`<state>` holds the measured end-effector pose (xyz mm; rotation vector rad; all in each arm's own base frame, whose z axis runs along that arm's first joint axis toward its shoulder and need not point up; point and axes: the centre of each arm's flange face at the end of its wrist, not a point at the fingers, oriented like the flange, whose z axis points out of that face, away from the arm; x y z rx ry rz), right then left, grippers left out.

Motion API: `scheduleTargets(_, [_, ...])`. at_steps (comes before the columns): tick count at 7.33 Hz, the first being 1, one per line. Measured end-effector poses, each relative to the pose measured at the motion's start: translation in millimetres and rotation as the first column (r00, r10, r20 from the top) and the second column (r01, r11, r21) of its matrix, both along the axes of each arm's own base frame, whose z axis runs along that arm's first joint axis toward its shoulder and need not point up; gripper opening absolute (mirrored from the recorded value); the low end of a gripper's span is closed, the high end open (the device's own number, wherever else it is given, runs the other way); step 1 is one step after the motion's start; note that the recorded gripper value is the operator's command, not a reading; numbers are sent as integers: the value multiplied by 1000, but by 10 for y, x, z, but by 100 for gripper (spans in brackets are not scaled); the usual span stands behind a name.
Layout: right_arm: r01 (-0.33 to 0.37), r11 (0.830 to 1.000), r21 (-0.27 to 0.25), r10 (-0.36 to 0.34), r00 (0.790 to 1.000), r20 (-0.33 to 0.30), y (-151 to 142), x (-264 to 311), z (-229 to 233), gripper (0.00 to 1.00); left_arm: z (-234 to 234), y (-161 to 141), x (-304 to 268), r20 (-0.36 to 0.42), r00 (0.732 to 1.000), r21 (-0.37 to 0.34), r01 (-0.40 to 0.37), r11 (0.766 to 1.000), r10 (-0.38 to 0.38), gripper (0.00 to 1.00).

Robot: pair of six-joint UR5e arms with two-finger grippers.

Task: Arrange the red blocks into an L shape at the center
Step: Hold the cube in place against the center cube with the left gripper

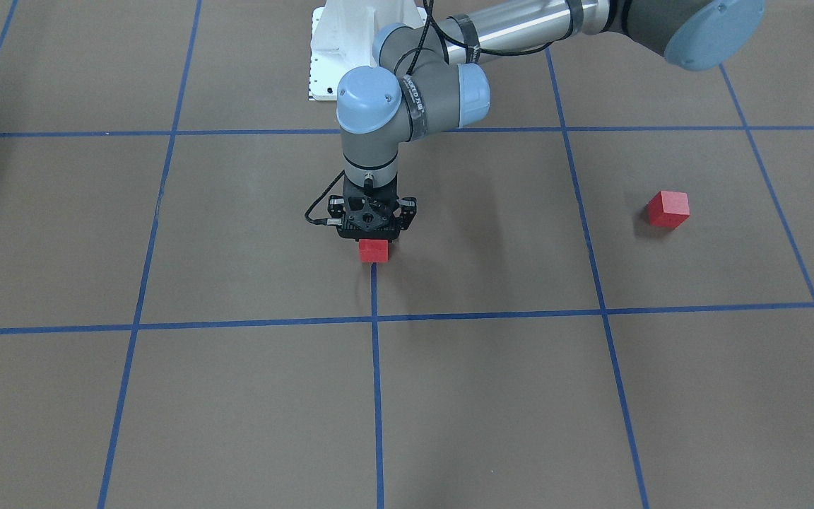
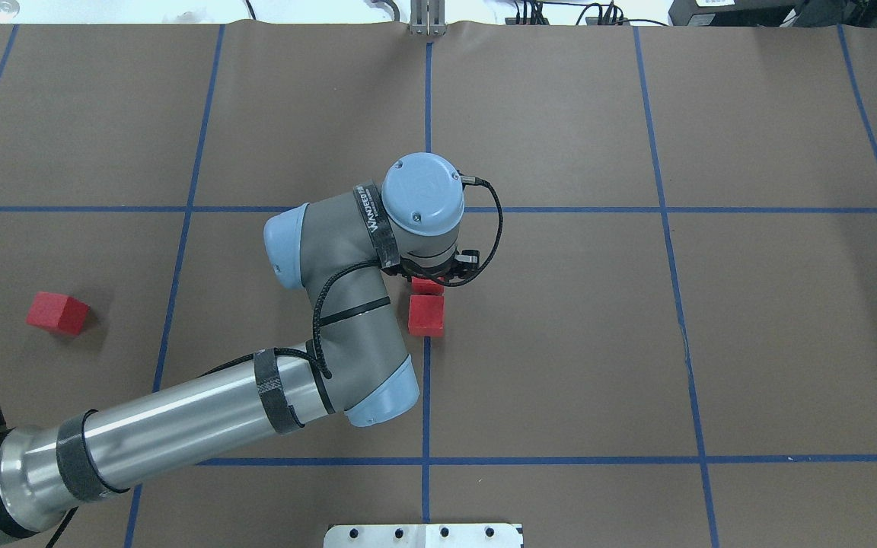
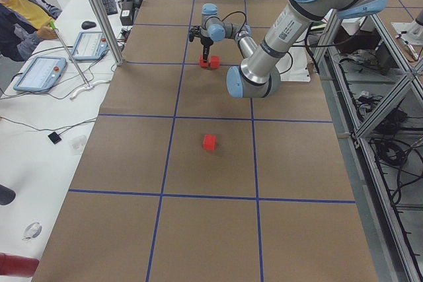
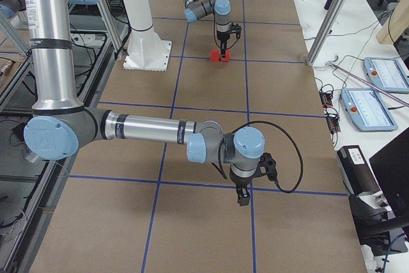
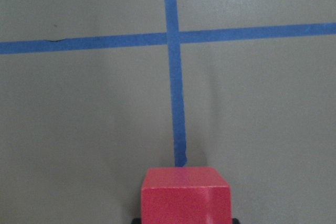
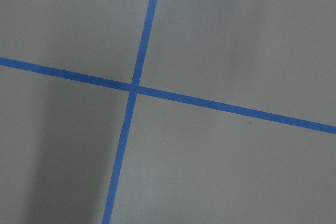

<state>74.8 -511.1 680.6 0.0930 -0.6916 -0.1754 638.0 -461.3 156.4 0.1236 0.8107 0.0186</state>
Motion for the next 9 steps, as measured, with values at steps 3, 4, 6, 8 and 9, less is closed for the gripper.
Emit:
scheduleTargets(3, [0,1000,-1,0,1000,0,1,0,6,100,-1,41,16,-9,1000,-18,-24,1000,24,0])
scheduleTargets(4, [1,1000,-1,-1,1000,0,1,0,7,100,2,46,18,-9,1000,-22,-27,999,27,0])
scheduleTargets(6, [1,1000,-1,-1,1000,0,1,0,7,100,8,68,26,-7,999,-34,-38,999,38,0])
scheduleTargets(8, [1,1000,-1,-1,1000,0,2,0,8,100,7,75,30,-7,999,-37,-42,998,41,0])
scheduleTargets(9, [1,1000,-2,-1,1000,0,6,0,12,100,6,76,30,-7,999,-38,-42,998,42,0])
